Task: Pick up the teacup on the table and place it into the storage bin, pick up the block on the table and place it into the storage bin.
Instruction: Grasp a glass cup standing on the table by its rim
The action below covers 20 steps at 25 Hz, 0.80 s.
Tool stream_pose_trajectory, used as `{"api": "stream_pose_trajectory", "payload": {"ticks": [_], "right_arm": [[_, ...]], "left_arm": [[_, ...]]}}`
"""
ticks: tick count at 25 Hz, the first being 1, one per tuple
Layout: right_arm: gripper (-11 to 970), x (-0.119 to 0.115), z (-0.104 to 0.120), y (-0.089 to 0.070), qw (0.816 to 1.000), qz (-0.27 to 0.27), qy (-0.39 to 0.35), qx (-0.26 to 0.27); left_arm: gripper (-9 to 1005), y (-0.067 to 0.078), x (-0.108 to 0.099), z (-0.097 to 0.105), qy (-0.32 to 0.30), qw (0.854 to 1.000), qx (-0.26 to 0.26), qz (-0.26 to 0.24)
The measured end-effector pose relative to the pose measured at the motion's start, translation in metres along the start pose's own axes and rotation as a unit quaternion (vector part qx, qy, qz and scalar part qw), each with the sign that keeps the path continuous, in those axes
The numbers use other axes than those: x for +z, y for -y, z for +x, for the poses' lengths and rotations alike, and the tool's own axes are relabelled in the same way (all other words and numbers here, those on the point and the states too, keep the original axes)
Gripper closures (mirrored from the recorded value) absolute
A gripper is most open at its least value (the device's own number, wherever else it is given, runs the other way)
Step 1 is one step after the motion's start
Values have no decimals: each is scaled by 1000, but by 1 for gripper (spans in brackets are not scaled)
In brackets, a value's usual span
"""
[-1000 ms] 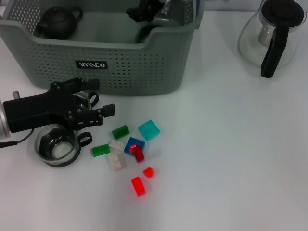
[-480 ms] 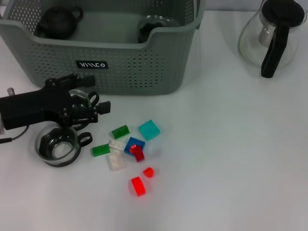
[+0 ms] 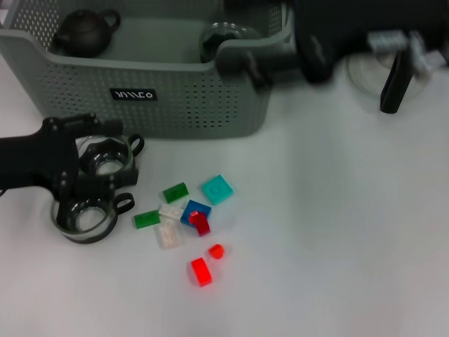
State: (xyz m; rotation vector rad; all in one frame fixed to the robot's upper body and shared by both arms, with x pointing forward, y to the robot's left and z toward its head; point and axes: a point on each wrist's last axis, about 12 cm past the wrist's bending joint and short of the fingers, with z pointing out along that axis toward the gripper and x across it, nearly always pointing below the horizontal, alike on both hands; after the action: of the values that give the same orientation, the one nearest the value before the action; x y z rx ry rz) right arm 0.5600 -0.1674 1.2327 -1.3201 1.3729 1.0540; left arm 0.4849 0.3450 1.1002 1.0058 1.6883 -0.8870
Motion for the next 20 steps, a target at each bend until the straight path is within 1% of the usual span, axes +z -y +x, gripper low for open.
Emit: {"api": "stream_pose_trajectory", "payload": {"ticks": [1,3,5,9,13,16,18,20], "right_arm": [[167,-7,10,-7,999,-32,3,7],[167,-14,24,-14,998,-65,8,22],[168,-18,37,-17,996,-81,0,45],[169,-14,51,-17,992,-91,-39,81],[170,-4,58,-16,987,-104,-78,99],[171,2,60,-11,985,-101,-87,111],[171,5,61,-7,985,-95,-87,116],[172,6,61,-4,985,-90,-86,118]], "left_arm": [[124,1,-2,-1,-13,1000,4,9],[124,2,-5,-4,-49,998,14,28],[124,2,-8,-6,-81,996,24,39],[123,1,-13,-14,-142,988,41,48],[123,1,-14,-23,-202,977,39,59],[123,1,-11,-26,-267,961,24,65],[124,3,-8,-29,-292,954,25,59],[124,4,-6,-32,-305,950,35,50]]}}
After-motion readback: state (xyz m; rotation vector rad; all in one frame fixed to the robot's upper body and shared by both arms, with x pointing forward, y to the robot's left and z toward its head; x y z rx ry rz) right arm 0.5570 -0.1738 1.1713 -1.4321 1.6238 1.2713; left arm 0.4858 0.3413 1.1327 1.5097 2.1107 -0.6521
